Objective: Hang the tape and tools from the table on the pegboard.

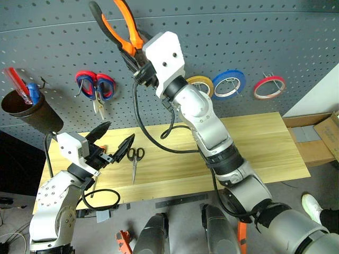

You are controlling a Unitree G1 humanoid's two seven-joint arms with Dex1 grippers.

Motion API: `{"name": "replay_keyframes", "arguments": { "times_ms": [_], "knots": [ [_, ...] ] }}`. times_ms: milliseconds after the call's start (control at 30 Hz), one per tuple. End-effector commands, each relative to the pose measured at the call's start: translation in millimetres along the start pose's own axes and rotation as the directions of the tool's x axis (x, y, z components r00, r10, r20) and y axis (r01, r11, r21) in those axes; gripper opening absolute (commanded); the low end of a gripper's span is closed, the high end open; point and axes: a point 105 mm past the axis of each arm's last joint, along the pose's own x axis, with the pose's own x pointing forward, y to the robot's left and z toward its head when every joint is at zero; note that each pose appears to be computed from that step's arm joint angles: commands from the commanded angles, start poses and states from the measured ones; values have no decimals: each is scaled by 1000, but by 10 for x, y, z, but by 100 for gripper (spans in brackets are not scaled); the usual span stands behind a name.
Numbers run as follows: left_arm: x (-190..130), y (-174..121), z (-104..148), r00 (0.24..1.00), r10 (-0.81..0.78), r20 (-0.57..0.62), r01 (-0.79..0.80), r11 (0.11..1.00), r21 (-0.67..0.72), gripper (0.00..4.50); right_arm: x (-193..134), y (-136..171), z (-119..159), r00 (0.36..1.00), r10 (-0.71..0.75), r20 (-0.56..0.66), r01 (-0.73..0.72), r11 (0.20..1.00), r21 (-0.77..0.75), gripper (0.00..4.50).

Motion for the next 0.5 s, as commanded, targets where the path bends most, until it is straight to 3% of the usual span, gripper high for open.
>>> {"name": "replay_keyframes", "arguments": {
  "times_ms": [33,500],
  "knots": [
    [33,6,142,999,-12,41,10,999,50,450,113,31,84,997,15,82,-14,1000,-20,189],
    [200,27,182,996,-29,78,25,998,60,450,88,-137,-349,999,-26,41,31,993,-115,189]
  ]
}}
